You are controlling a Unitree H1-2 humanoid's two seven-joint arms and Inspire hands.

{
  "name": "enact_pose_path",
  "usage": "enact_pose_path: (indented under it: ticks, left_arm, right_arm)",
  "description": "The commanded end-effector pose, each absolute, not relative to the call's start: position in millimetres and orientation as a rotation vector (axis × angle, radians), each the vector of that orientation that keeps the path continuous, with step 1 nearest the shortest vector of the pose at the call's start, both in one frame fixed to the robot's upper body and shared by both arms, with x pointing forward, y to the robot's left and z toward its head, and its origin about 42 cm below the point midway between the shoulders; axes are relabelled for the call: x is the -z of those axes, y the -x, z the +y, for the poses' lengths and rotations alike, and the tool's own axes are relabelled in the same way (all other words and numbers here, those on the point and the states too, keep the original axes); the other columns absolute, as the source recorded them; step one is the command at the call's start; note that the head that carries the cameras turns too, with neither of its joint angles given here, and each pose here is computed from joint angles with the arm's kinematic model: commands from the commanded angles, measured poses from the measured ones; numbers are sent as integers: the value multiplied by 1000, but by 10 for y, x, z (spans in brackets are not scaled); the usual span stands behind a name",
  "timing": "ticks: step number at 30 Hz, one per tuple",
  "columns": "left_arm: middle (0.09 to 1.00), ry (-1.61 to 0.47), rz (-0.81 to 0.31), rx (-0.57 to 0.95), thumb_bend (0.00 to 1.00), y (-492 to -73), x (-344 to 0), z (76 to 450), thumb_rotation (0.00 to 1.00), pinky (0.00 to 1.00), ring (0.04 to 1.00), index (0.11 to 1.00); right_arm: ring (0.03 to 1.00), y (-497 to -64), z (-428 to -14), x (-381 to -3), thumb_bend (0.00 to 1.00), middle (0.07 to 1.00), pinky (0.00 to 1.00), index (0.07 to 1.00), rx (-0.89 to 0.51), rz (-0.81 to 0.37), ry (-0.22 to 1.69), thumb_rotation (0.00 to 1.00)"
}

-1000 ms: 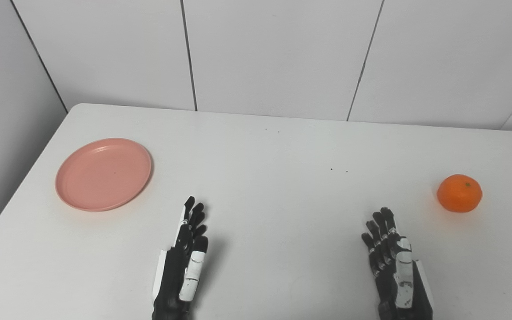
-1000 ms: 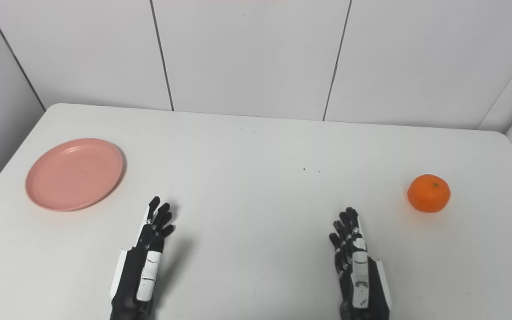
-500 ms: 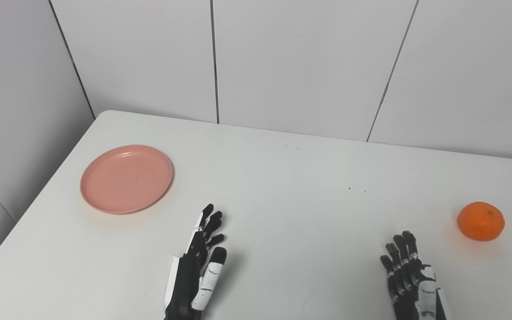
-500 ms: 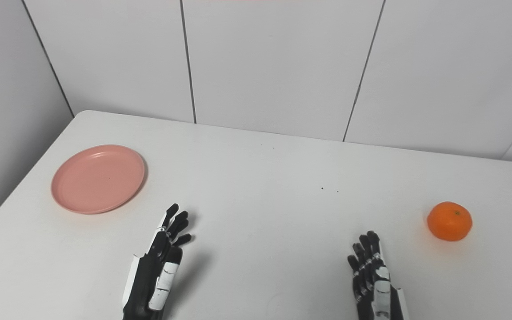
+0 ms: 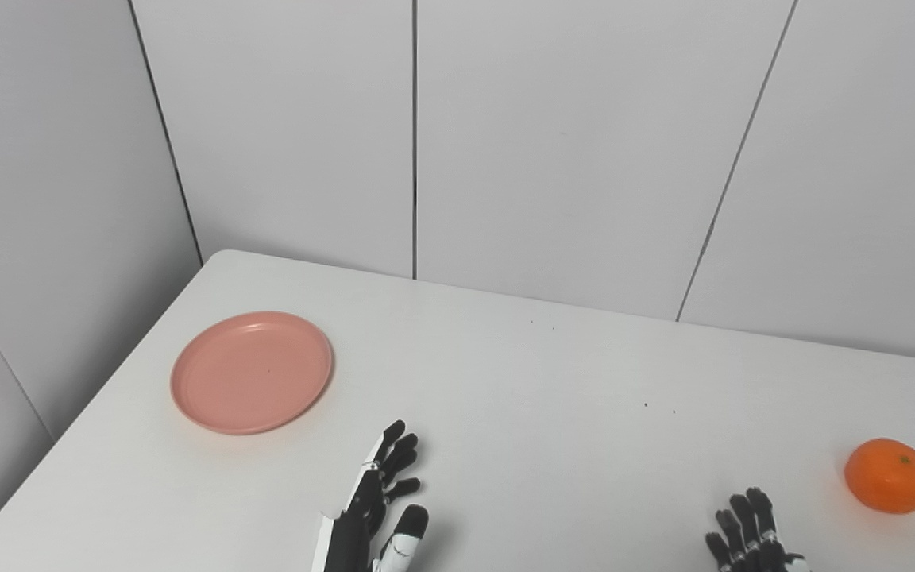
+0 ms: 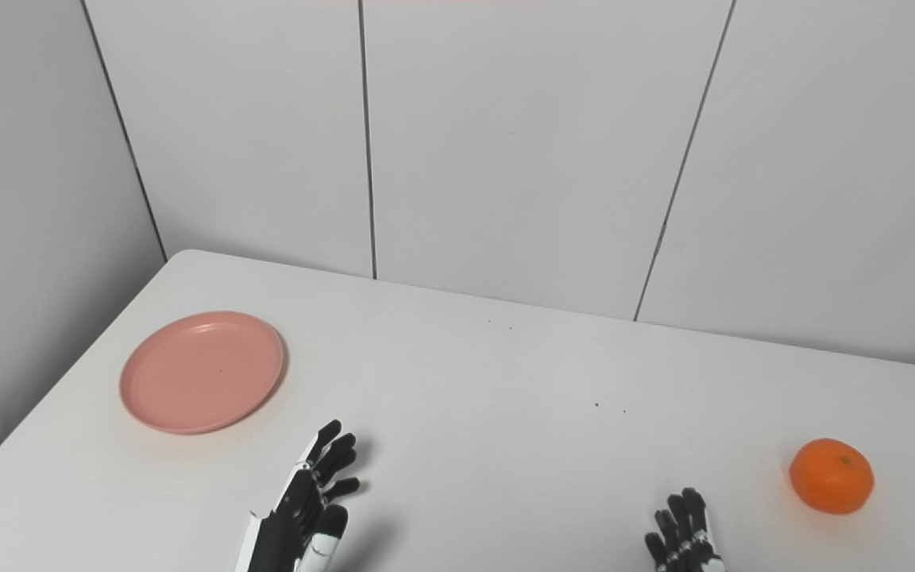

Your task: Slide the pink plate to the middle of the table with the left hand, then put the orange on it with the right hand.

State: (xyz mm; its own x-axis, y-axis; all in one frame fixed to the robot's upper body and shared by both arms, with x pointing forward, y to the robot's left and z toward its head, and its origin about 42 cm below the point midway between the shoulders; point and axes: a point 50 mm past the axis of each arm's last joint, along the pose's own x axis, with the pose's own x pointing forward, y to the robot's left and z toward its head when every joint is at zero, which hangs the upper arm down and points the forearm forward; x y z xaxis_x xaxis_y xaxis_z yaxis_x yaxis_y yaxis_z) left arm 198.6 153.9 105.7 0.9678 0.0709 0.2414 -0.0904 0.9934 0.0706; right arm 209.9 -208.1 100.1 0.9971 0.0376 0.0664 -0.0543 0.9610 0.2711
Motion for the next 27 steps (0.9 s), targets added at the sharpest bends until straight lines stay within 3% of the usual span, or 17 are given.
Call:
enact_pose_path:
  ticks: [1,21,24,27]
  left_arm:
    - [873,-96,101,-59,749,-1554,-297,1452,856,755,863,874]
    - [866,-78,90,-60,738,-1554,-327,1492,815,735,854,868]
    - [862,-65,61,-52,722,-1571,-380,1527,808,723,842,868]
    - [815,-74,0,-23,768,-1621,-497,1597,839,701,805,819]
  right_arm:
    - [1000,-1848,-2361,-573,816,1000,1000,1000,-7,95,-235,1000]
    - [1000,-1854,-2315,-594,842,1000,1000,1000,-24,102,-223,1000]
    - [1000,-1863,-2283,-612,841,1000,1000,1000,-24,98,-232,1000]
    - [1000,-1881,-2240,-629,854,1000,1000,1000,-25,102,-241,1000]
